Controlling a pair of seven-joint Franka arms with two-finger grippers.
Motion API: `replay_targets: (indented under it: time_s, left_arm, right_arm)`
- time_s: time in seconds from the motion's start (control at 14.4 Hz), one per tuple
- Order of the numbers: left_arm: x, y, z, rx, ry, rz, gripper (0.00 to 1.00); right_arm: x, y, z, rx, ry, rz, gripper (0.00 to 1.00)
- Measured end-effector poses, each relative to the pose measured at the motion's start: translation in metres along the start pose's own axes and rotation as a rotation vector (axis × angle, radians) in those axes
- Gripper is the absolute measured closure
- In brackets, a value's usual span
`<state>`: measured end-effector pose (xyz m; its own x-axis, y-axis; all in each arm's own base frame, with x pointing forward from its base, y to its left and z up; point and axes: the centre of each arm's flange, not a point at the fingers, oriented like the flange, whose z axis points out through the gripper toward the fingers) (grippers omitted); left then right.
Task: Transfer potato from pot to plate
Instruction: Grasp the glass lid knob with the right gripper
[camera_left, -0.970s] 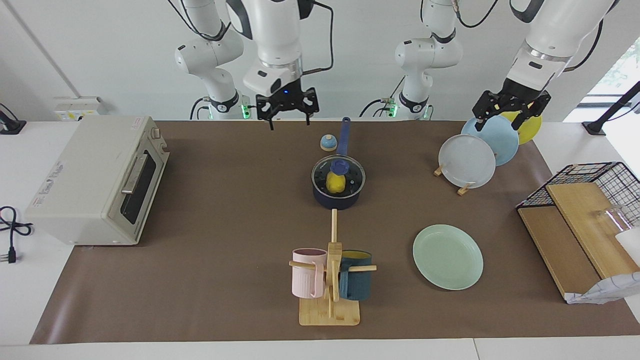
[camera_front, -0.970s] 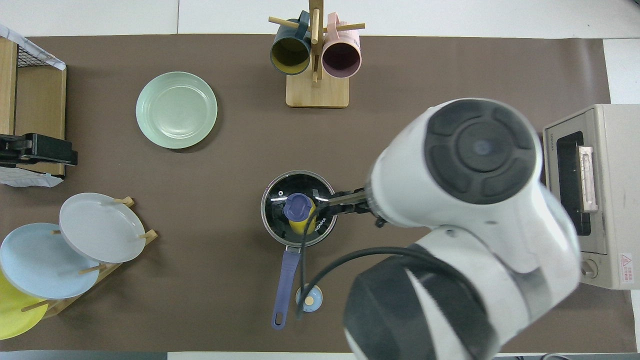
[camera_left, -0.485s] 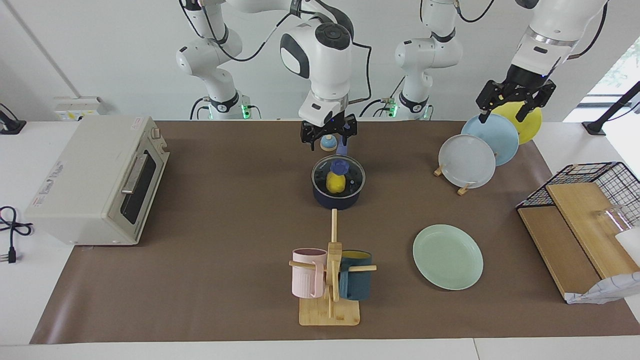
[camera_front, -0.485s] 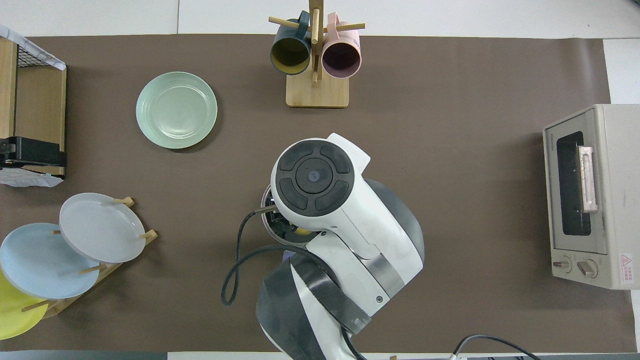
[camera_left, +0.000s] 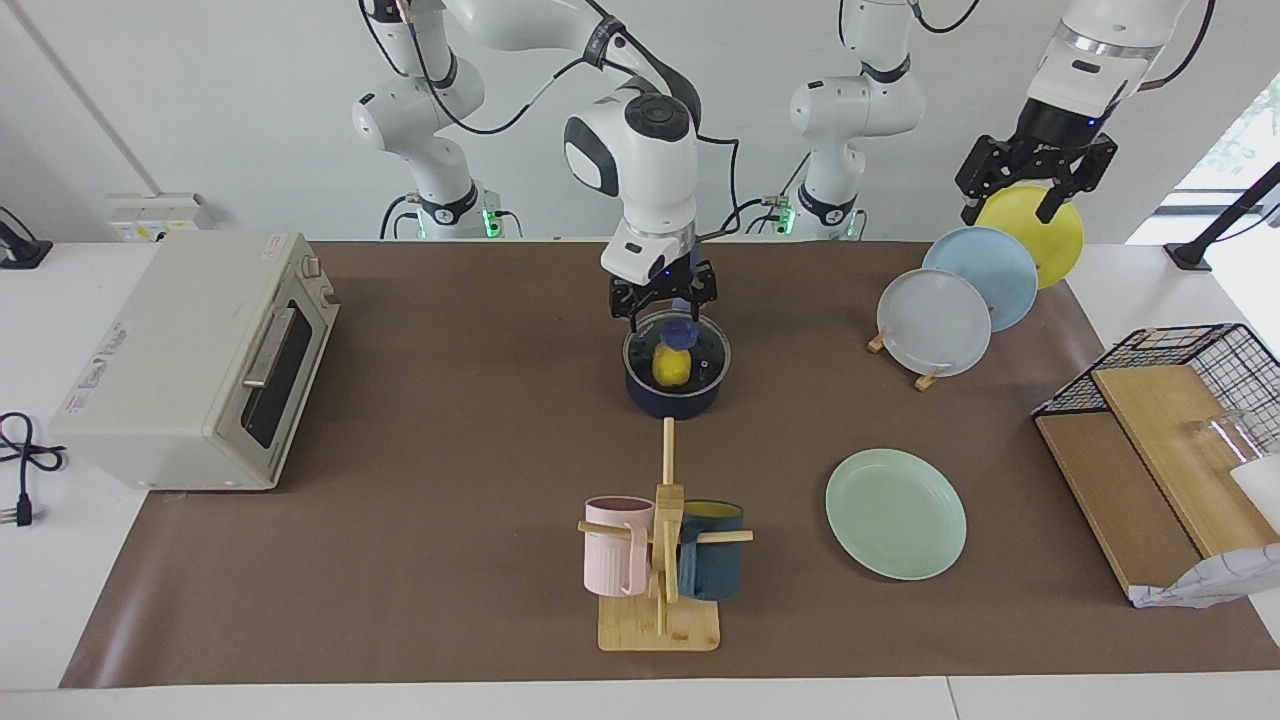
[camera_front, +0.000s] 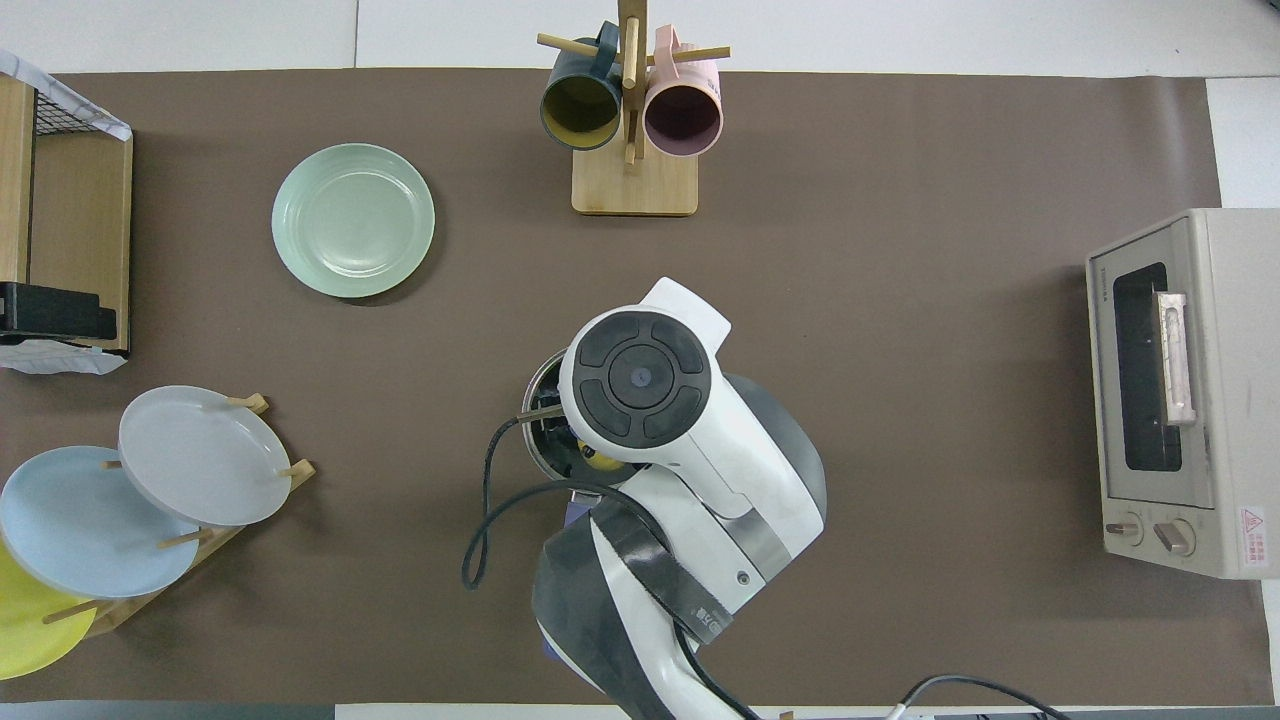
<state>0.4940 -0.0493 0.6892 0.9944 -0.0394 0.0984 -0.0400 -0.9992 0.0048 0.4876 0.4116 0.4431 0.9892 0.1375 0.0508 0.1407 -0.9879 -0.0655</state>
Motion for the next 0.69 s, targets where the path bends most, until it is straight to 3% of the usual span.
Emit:
replay_targets:
  time_s: [0.28, 0.69]
  left_arm:
    - [-0.006, 0.002, -0.006, 0.001, -0.004, 0.003, 0.00]
    - [-0.012, 0.005, -0.007, 0.003, -0.024, 0.010, 0.00]
  right_arm:
    - [-0.013, -0.029, 0.023, -0.008, 0.002, -0.048, 0.00]
    - [-0.011, -0.029, 0.032, -0.049, 0.028, -0.077, 0.00]
